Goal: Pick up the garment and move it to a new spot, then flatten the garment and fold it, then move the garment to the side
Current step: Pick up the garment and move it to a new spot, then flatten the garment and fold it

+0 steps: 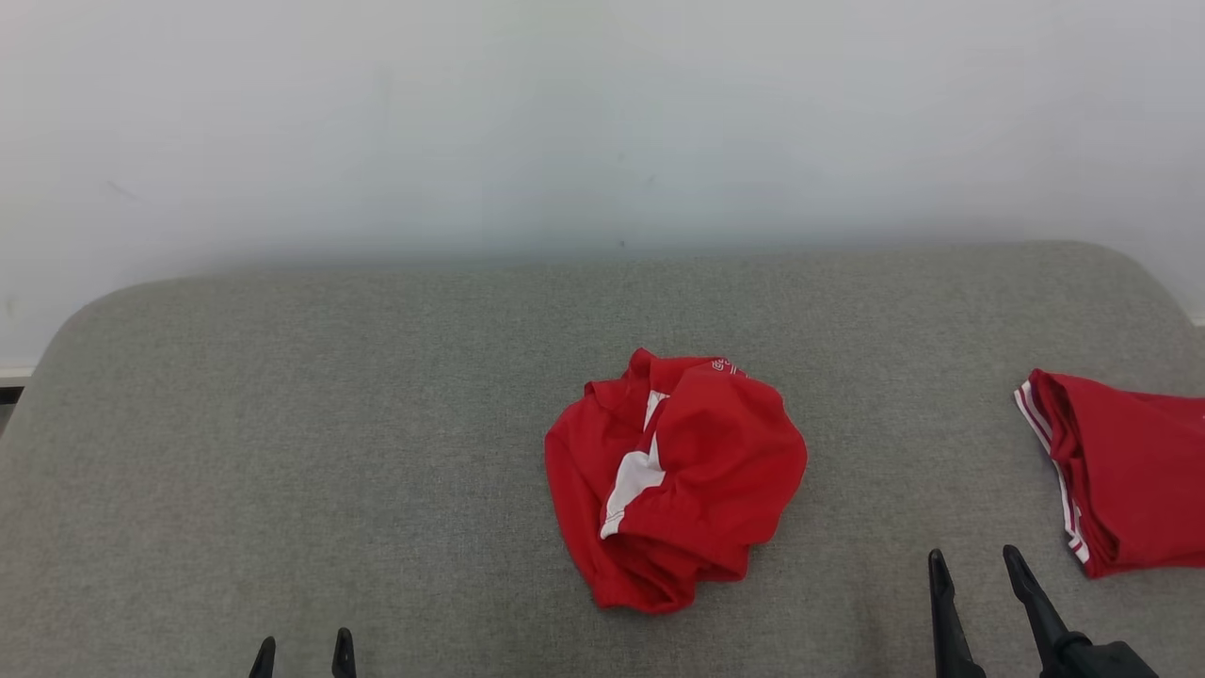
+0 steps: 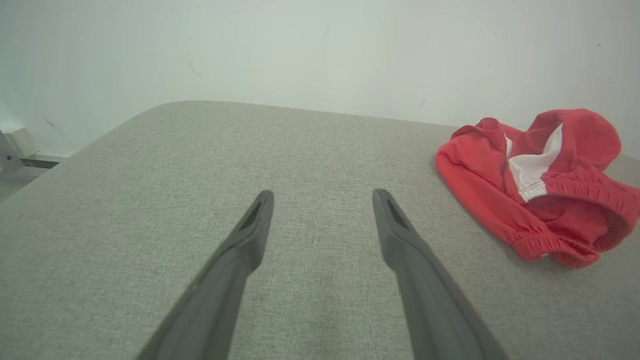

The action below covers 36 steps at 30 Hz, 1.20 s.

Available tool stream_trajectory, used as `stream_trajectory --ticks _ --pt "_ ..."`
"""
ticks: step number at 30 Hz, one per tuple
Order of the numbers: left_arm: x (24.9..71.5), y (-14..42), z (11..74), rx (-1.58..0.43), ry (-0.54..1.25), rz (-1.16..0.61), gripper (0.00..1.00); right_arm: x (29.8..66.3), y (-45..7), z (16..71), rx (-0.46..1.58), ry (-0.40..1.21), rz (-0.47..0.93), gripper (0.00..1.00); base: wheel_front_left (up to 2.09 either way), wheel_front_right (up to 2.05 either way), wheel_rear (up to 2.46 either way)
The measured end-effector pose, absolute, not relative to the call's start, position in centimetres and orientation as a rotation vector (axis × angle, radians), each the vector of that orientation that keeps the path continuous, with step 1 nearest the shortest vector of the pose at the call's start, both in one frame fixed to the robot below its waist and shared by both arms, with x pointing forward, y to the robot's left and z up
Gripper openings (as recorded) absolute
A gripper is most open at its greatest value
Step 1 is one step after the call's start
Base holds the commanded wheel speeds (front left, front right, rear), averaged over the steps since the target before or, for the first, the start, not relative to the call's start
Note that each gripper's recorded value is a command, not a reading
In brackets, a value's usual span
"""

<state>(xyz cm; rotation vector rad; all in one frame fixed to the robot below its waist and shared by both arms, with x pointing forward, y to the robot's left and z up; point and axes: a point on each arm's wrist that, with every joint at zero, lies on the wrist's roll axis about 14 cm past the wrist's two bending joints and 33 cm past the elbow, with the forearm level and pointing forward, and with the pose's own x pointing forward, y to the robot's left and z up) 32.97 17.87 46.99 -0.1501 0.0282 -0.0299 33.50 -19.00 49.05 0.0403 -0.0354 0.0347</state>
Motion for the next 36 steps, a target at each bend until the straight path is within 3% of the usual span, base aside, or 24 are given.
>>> stream_trajectory --ticks 27,33,36 --pt "33.6 17.7 47.3 -0.154 0.020 -0.035 1.00 33.8 -18.8 49.4 0.046 -0.047 0.039 1.00 0.00 0.00 0.00" --pt "34.6 14.7 48.3 -0.206 -0.007 -0.130 1.00 33.7 -19.0 49.4 0.046 -0.047 0.034 1.00 0.00 0.00 0.00" --pt "34.7 11.6 47.0 -0.251 0.069 -0.217 1.00 33.6 -19.0 49.4 0.046 -0.047 0.032 1.00 0.00 0.00 0.00"
